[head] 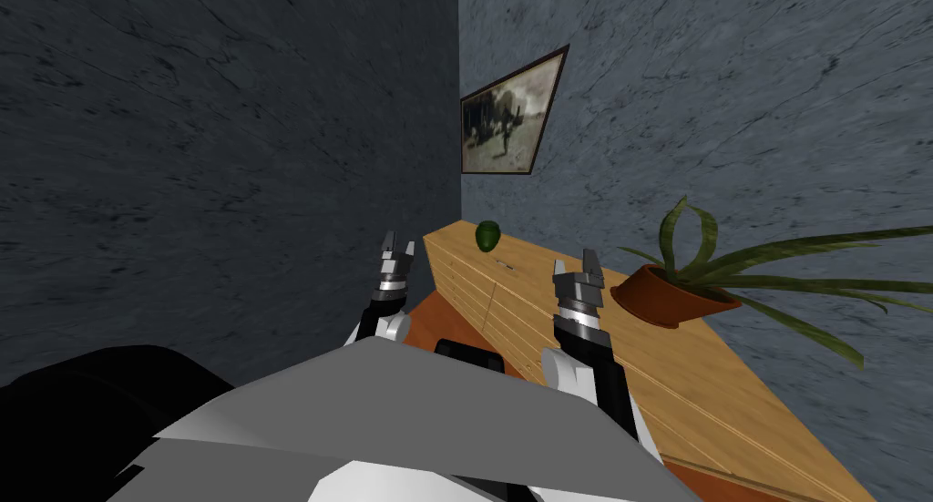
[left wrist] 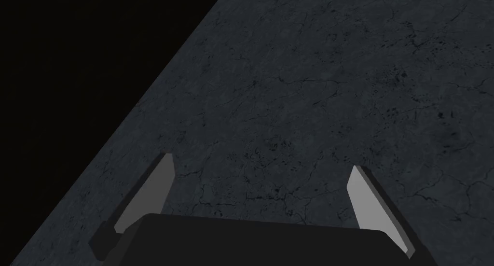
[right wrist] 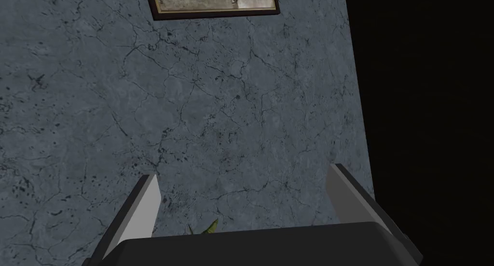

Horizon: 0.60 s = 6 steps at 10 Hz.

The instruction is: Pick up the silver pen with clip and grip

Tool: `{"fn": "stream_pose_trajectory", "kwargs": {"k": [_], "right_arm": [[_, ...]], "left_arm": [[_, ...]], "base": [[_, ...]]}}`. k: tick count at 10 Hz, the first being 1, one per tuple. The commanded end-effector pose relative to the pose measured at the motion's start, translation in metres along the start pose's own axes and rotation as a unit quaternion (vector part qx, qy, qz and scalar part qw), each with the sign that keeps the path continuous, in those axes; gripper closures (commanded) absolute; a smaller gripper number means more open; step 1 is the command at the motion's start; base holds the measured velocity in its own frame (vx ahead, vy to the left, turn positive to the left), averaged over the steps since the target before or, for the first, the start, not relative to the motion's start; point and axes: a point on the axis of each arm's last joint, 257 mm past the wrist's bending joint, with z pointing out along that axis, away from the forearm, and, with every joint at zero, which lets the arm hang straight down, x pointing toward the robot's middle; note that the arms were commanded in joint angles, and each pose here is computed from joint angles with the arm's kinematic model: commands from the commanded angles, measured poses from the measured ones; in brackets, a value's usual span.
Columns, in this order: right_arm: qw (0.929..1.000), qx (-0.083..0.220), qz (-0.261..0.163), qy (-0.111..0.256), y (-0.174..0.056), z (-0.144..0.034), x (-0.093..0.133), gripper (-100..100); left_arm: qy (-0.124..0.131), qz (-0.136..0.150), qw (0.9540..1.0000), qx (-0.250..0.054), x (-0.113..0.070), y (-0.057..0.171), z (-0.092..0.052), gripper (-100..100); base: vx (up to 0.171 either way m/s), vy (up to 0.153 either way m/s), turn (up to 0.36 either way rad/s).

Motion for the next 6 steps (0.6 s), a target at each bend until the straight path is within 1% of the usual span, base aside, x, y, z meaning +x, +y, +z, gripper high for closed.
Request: {"fn": "stream_pose_trajectory", "kwargs": {"k": [1, 2, 3, 4, 5, 6], "right_arm": [[0.9998, 0.001, -0.01, 0.018, -0.001, -0.001, 0.004, -100], [0.9993, 0.003, -0.017, 0.032, -0.003, -0.002, 0.007, -100], [0.9987, 0.005, -0.024, 0.046, -0.005, -0.004, 0.011, -100], [0.9977, 0.007, -0.031, 0.059, -0.007, -0.006, 0.014, -100], [0.9973, 0.007, -0.034, 0.065, -0.008, -0.006, 0.015, -100], [0.9956, 0.01, -0.044, 0.082, -0.011, -0.009, 0.02, -100]], "left_arm": [[0.0, 0.0, 1.0, 0.0, 0.0, 0.0, 0.0, 0], [0.0, 0.0, 1.0, 0.0, 0.0, 0.0, 0.0, 0], [0.0, 0.0, 1.0, 0.0, 0.0, 0.0, 0.0, 0], [0.0, 0.0, 1.0, 0.0, 0.0, 0.0, 0.0, 0], [0.0, 0.0, 1.0, 0.0, 0.0, 0.0, 0.0, 0], [0.0, 0.0, 1.0, 0.0, 0.0, 0.0, 0.0, 0]], "base": [[-0.031, -0.003, -0.007], [-0.069, -0.022, -0.014], [-0.125, -0.029, -0.014], [-0.169, -0.023, -0.016], [-0.116, -0.014, -0.008], [-0.105, -0.022, -0.012]]}}
